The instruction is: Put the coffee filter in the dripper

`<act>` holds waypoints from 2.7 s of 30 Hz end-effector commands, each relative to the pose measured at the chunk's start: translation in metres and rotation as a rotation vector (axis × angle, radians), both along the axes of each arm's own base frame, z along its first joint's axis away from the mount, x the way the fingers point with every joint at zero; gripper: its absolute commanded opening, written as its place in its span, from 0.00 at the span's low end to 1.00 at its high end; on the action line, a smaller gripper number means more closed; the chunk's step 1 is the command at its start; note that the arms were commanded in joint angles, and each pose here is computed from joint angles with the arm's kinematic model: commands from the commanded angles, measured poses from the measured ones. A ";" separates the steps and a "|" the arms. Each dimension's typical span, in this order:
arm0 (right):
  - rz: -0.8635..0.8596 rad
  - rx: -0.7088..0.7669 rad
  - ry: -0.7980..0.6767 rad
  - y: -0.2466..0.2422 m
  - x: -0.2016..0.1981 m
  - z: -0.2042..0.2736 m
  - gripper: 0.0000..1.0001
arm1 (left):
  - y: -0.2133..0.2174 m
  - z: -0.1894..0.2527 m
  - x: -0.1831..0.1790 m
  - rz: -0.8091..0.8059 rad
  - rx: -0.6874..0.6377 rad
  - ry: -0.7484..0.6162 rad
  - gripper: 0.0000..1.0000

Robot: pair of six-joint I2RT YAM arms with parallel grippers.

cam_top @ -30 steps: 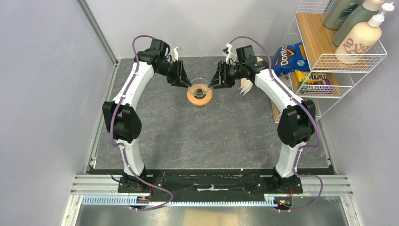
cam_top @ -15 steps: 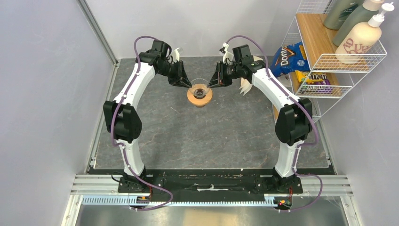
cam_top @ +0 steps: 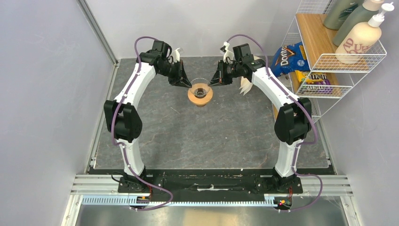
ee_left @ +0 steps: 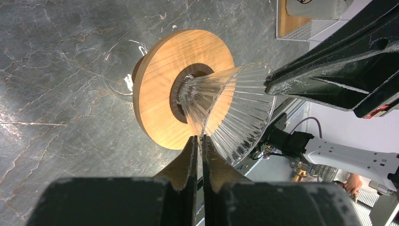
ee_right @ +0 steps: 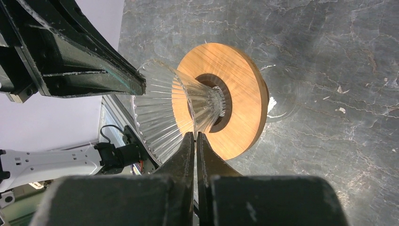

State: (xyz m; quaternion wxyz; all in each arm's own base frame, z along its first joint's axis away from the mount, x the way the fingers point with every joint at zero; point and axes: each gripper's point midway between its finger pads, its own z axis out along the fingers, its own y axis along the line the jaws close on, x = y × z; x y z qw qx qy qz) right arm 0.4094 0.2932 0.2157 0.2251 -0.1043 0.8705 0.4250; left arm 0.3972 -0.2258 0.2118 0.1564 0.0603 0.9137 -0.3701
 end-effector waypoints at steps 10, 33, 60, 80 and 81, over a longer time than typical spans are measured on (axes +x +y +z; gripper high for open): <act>-0.006 -0.052 -0.036 0.004 0.012 -0.011 0.00 | -0.014 -0.020 0.002 -0.015 0.009 0.025 0.02; -0.002 -0.097 0.008 0.002 0.014 -0.040 0.00 | -0.015 -0.046 0.004 -0.020 0.027 0.081 0.02; 0.024 -0.182 -0.010 -0.013 0.007 -0.074 0.00 | -0.017 -0.049 0.001 -0.047 0.119 0.009 0.02; 0.039 -0.235 -0.034 -0.023 0.010 -0.096 0.00 | -0.020 -0.046 -0.001 -0.061 0.124 -0.011 0.02; 0.040 -0.233 -0.037 -0.023 0.011 -0.095 0.00 | -0.020 -0.049 -0.002 -0.065 0.128 -0.007 0.02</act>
